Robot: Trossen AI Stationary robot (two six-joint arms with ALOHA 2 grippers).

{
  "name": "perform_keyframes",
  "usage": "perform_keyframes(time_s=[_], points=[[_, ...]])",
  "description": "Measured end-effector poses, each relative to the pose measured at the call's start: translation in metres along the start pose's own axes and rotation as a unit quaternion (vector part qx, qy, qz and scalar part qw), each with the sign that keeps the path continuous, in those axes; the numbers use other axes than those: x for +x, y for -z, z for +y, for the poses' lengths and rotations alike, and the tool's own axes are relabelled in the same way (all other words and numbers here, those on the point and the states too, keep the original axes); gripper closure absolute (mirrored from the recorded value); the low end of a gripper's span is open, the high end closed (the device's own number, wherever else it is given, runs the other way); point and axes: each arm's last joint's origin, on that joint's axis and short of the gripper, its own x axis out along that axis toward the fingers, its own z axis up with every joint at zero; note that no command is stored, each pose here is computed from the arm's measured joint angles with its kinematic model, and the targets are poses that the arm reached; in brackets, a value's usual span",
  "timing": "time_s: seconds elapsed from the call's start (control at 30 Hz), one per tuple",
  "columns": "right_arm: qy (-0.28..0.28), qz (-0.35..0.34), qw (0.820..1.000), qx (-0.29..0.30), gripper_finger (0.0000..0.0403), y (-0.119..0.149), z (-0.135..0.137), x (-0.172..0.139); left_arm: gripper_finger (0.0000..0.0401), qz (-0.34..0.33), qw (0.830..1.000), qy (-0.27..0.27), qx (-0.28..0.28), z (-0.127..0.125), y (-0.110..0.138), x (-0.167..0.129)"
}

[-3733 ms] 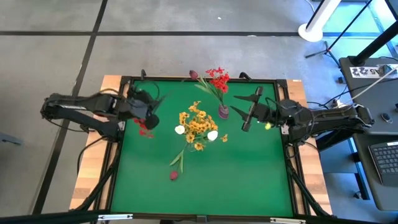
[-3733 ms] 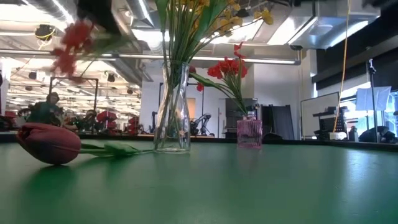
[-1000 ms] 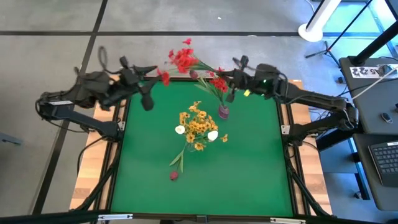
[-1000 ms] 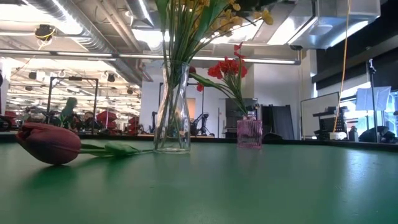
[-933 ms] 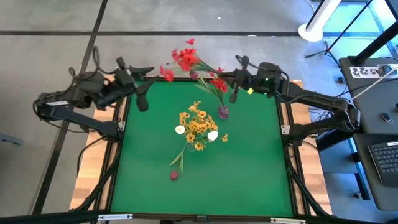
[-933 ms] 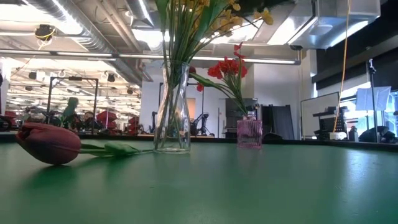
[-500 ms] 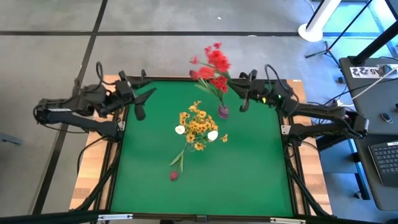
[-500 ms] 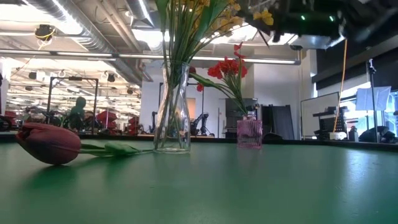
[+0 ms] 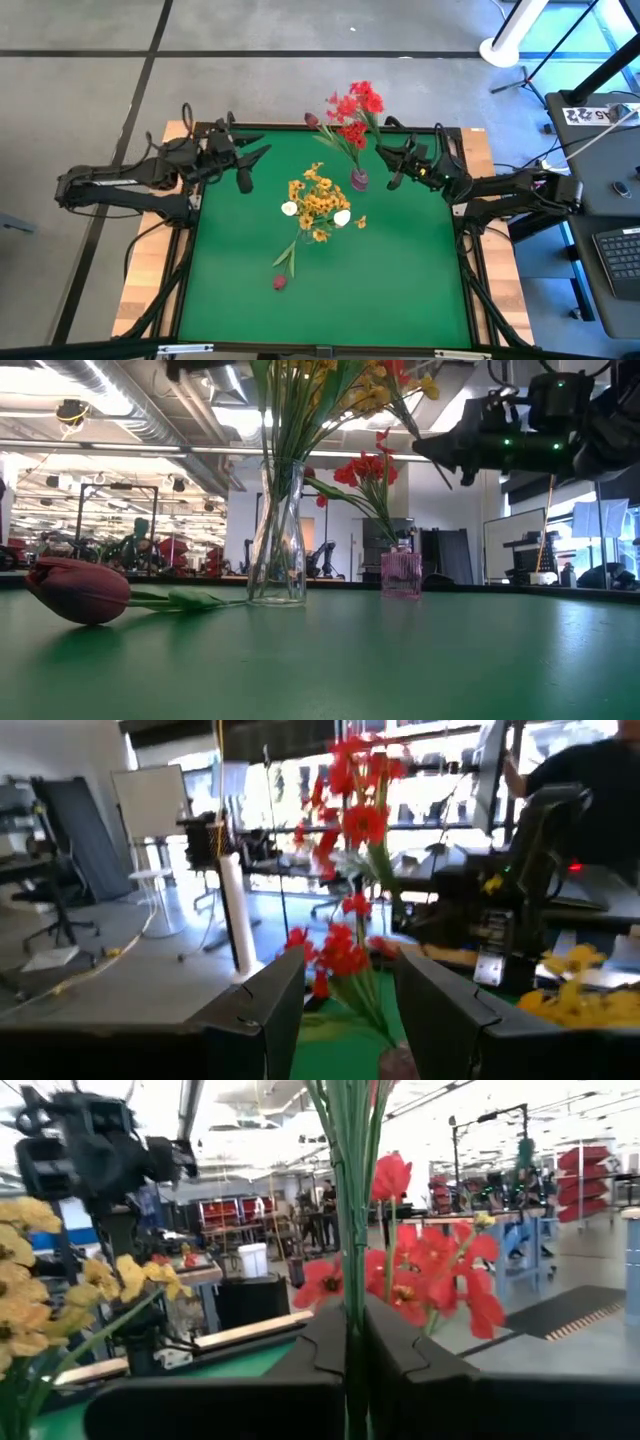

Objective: Sort flowers into vase by color
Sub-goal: Put the red flowers into the violet vase

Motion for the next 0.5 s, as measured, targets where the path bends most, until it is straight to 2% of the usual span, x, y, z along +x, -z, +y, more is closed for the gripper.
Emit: perform_keyframes(time_s=[0.27, 0.5], points=[[0.001, 0.037, 0.999, 0.01, 0.0385, 0.019, -0.002, 0.005, 0.0251, 0.05, 0.998, 0.029, -0.014, 0.001, 0.022, 0.031], [-0.065, -0.028, 0.997, 0.024, 0.0393, 0.009, 0.002, 0.006, 0.0251, -0.005, 0.996, 0.074, -0.04, 0.006, 0.024, 0.061]])
